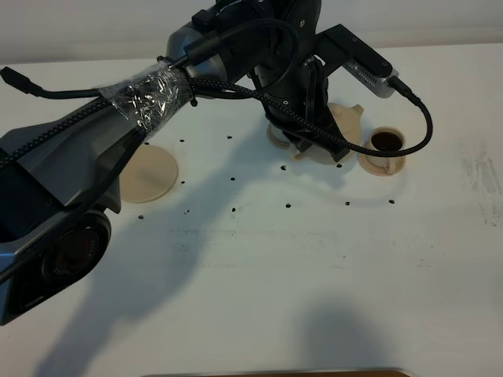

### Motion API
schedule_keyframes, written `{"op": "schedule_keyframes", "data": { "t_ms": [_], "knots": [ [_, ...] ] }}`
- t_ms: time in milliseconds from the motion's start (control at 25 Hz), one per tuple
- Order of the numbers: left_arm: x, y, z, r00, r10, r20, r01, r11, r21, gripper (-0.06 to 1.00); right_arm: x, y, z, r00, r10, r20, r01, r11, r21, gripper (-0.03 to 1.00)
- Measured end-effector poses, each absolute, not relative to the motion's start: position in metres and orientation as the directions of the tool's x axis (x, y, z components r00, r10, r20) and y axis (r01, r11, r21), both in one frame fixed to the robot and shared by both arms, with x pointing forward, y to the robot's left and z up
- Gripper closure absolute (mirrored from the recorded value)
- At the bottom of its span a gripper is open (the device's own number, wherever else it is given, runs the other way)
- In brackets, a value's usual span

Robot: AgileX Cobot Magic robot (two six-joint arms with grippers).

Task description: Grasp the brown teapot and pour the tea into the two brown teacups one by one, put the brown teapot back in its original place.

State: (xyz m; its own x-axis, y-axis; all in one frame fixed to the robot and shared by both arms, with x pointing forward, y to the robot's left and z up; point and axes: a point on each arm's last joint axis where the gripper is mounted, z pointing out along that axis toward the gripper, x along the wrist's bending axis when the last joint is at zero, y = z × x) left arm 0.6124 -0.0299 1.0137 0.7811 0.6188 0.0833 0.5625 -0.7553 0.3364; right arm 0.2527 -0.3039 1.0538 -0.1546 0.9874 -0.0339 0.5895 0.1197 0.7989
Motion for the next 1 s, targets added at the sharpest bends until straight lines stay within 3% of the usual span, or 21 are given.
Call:
{"op": "schedule_keyframes", "data": {
  "t_ms": [280,720,1000],
  "knots": [
    [0.603,-0.029,0.98,0.792,0.608,0.067,0.575,-0.777,0.256,0.78,0.253,-0.304,1.054,-0.155,0.987,-0.034,0.589,0.12,0.799,0.73],
    [0.608,-0.034,0.935,0.785,0.611,0.098,0.52,-0.737,0.431,0.78,0.253,-0.304,1.054,-0.155,0.987,-0.034,0.589,0.12,0.799,0.73],
    [0.606,-0.033,0.922,0.786,0.613,0.08,0.539,-0.743,0.397,0.78,0.253,-0.304,1.054,-0.155,0.987,-0.034,0.589,0.12,0.799,0.73]
  ]
}}
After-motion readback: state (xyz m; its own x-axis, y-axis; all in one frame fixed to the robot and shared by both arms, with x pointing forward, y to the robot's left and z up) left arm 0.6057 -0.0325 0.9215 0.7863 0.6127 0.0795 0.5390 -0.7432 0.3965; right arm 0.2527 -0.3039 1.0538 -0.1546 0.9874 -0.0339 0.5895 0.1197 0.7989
